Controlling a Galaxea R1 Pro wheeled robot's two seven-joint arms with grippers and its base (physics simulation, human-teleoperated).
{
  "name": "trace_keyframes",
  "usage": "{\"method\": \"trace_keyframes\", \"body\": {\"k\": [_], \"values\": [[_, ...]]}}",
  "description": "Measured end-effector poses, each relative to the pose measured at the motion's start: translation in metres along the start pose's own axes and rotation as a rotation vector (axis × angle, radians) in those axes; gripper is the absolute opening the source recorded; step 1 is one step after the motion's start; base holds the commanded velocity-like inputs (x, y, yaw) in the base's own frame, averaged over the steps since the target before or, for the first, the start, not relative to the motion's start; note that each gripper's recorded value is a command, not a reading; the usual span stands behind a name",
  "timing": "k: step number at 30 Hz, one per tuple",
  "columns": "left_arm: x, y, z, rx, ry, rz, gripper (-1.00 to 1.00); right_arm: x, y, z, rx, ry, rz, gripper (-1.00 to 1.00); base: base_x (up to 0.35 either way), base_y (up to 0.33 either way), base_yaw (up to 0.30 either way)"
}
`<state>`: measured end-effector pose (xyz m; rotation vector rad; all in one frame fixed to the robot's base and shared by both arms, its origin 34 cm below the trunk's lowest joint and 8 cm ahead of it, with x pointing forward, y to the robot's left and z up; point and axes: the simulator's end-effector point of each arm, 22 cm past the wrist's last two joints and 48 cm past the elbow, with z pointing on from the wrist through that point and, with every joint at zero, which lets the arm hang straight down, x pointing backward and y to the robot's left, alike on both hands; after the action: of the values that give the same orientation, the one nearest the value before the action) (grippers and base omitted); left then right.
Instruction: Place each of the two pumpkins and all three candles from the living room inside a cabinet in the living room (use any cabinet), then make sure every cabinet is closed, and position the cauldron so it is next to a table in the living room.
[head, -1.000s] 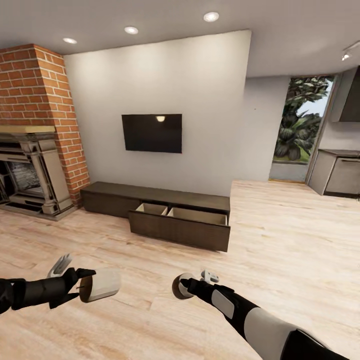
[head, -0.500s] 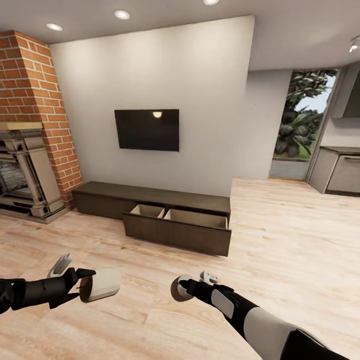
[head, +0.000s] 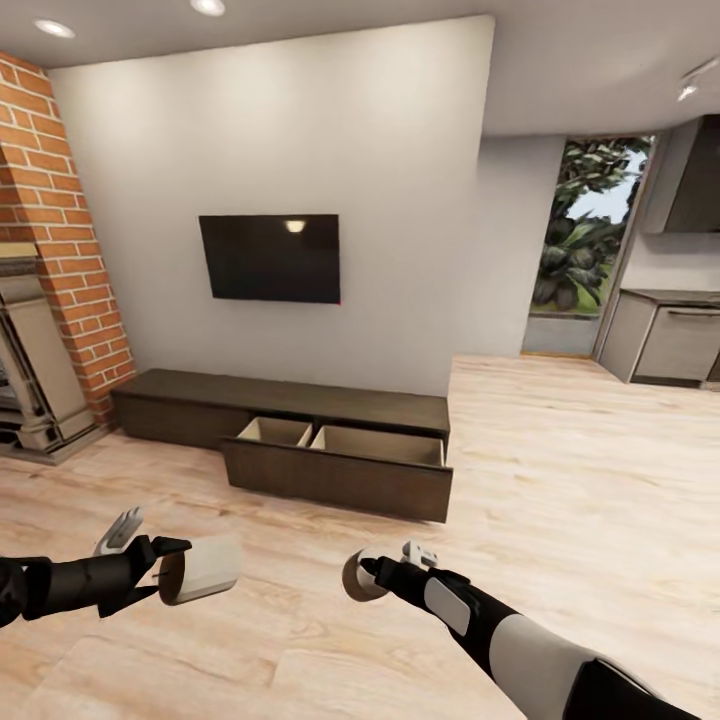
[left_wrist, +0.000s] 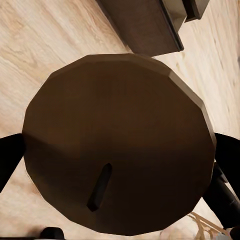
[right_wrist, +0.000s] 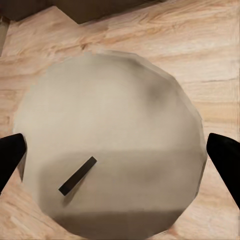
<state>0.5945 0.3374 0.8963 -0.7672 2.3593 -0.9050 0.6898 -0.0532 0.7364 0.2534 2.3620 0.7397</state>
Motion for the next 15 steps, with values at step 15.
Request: {"method": "trace_keyframes", "body": {"k": [15], "values": [[-0.0010,-0.0086,-0.0039,0.018,0.005,-0.011,-1.00,-0.0031,-0.0015,-0.0045,0.008,0.006,0.008,-1.00,0.086,0.000,-0.237]]}}
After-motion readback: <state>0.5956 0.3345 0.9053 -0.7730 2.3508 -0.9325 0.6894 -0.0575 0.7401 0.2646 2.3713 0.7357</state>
